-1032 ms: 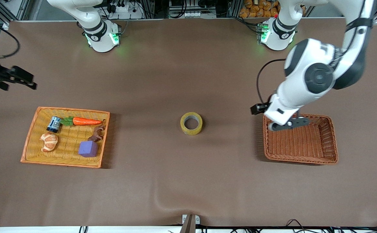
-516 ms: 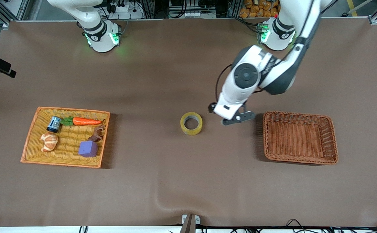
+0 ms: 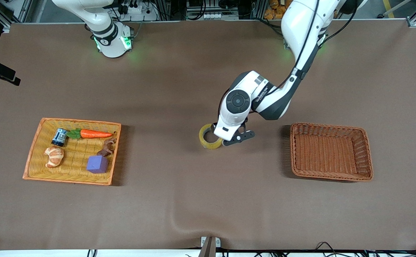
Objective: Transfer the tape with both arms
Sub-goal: 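Withdraw the right gripper while the left gripper reaches the tape roll, then grasp the tape roll with the left gripper and lift it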
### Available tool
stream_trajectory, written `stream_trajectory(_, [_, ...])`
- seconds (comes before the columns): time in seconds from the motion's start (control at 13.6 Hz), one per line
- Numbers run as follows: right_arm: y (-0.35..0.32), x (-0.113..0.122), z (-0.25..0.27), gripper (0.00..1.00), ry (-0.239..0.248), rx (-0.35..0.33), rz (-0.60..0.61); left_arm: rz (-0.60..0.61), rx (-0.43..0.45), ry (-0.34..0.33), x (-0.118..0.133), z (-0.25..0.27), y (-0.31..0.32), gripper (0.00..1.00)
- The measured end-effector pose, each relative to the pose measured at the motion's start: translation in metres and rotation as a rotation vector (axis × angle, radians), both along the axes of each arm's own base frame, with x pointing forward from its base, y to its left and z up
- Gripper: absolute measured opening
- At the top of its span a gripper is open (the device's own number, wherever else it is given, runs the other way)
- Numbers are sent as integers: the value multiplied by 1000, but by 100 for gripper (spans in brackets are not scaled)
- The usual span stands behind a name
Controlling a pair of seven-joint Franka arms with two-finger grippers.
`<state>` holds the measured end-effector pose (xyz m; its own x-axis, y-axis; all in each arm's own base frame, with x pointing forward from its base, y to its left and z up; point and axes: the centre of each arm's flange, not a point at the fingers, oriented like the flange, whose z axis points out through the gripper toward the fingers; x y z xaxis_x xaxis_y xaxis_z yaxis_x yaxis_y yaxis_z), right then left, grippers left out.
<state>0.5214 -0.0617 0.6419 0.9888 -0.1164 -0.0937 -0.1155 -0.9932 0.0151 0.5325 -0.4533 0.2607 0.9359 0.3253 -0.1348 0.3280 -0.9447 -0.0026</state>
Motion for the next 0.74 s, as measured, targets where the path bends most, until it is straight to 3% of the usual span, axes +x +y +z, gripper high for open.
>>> stream_trajectory(0.44, [5, 3, 5, 100, -26, 1, 31, 15, -24, -17, -5, -40, -14, 100])
stream_trajectory(0.74, [5, 6, 7, 100, -43, -1, 42, 10, -16, 1, -12, -70, -18, 55])
